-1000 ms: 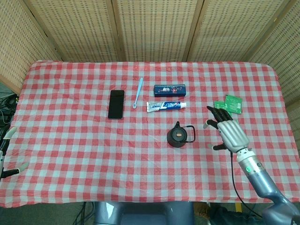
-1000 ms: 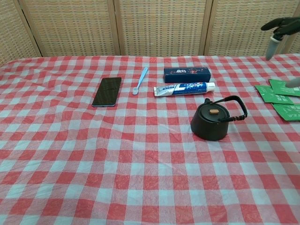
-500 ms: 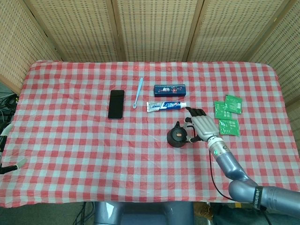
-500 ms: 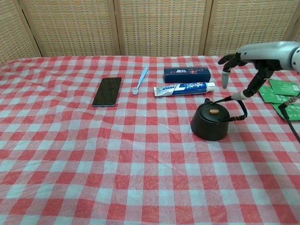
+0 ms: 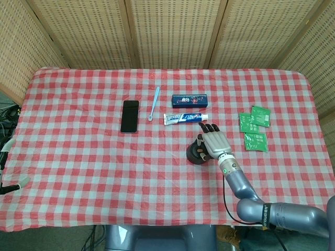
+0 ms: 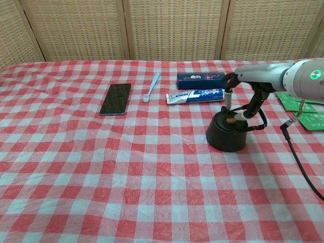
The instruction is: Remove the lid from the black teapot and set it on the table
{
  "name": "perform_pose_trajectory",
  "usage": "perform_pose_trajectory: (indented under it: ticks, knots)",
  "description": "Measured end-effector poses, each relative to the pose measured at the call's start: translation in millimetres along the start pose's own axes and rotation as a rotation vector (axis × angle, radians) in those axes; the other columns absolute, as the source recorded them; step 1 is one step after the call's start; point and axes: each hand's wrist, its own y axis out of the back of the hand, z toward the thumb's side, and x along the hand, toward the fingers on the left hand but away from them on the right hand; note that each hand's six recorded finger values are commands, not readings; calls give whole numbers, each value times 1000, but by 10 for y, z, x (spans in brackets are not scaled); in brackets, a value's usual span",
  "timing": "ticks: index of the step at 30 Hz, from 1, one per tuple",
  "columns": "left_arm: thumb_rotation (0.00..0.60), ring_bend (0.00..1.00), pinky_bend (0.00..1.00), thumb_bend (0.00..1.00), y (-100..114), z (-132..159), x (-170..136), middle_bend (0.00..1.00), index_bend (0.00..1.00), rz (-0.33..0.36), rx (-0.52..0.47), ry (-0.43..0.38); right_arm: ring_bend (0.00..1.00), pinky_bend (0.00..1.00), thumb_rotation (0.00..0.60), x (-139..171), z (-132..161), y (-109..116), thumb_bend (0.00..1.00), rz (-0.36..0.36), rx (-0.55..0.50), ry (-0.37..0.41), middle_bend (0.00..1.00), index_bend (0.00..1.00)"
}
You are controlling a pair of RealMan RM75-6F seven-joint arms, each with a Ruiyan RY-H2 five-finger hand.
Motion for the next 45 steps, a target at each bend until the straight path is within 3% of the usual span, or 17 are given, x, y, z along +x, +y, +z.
perform_pose_trajectory:
  ticks: [15, 26, 36, 45]
  knots:
    - [600, 0, 0, 0, -6, -25, 21, 0, 0, -6, -2, 7, 0, 0, 600, -96, -14, -127, 507, 15, 49, -60, 0, 509]
    - [600, 0, 0, 0, 2, -25, 19, 0, 0, -4, -5, 8, 0, 0, 600, -114, 23, -210, 510, 25, 70, -55, 0, 515]
    - [600, 0, 0, 0, 19, -42, 20, 0, 0, -3, -16, 9, 0, 0, 600, -137, 14, -256, 618, 12, 100, -57, 10, 662]
    - [600, 0, 0, 0, 25, -33, 15, 0, 0, -3, -20, 4, 0, 0, 600, -93, 84, -146, 632, -23, 87, -30, 30, 675]
